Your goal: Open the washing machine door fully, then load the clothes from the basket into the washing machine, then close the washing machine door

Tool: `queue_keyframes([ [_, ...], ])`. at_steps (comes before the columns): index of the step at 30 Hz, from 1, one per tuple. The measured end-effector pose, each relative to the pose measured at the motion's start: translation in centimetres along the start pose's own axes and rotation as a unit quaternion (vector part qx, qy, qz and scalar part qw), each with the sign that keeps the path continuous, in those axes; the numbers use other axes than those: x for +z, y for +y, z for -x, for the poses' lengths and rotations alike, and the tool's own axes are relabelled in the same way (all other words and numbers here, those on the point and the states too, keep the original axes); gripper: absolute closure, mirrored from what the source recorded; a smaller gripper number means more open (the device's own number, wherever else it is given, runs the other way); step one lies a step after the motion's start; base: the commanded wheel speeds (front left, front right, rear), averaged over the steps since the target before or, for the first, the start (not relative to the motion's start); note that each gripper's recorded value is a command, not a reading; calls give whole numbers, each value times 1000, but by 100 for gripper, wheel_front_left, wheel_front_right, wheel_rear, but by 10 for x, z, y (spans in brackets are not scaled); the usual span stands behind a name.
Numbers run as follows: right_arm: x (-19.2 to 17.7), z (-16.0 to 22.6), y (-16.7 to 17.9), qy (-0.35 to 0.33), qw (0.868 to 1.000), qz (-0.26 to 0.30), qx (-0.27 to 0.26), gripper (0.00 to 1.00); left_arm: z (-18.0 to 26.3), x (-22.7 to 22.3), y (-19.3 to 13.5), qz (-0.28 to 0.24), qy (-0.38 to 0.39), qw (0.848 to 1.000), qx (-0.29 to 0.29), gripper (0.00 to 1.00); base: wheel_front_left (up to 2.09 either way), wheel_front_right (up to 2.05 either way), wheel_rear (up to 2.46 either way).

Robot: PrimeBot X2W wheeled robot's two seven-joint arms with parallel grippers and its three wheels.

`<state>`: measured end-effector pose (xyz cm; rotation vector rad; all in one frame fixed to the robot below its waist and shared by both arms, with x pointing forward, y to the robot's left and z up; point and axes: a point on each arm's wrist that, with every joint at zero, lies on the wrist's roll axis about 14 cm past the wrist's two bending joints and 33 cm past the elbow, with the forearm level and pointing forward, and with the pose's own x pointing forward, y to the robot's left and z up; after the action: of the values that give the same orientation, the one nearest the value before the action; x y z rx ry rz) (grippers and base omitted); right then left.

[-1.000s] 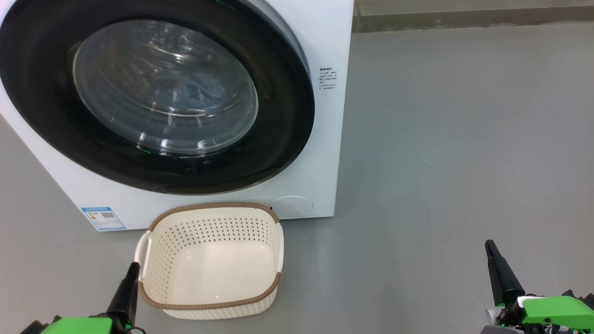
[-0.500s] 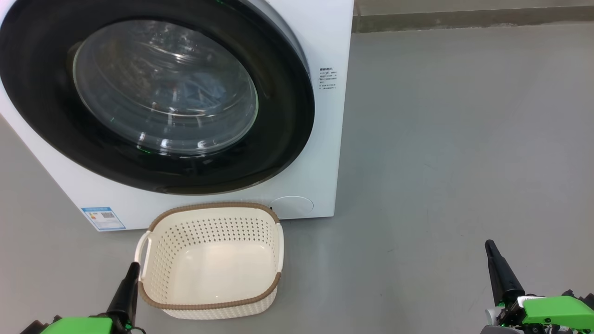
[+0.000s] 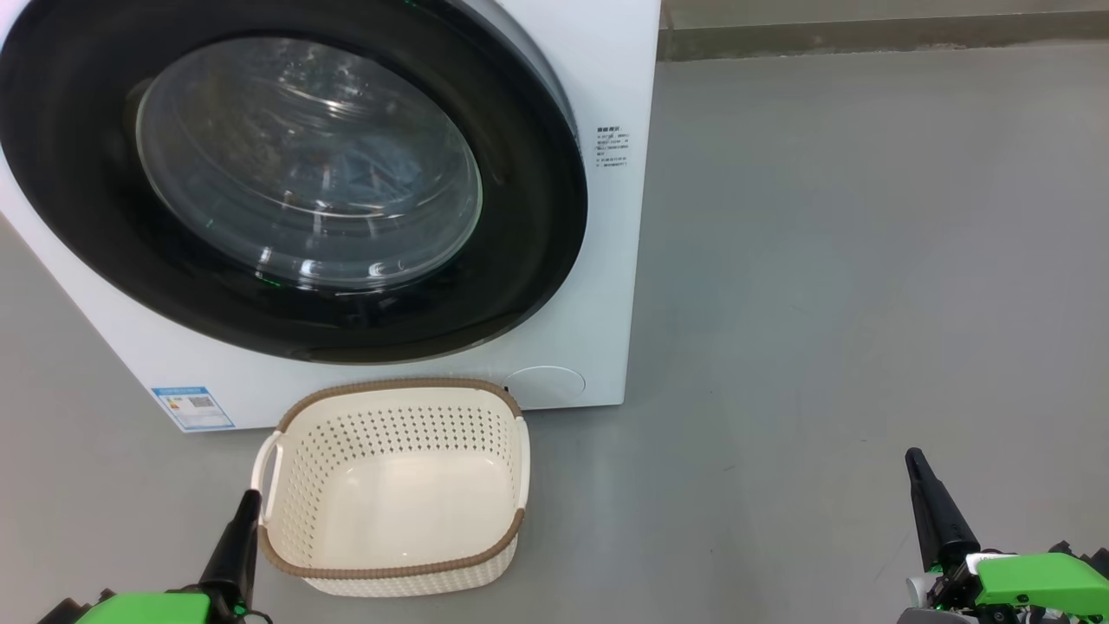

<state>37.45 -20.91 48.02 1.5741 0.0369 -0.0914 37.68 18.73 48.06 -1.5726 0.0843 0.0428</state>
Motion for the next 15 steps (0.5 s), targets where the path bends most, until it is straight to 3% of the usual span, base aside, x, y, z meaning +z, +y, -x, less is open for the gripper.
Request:
queue_keyframes([
  [15,0,0,0,0,1000,0,0,100,0,0,0,0,0,1000,0,100,0,0,0],
])
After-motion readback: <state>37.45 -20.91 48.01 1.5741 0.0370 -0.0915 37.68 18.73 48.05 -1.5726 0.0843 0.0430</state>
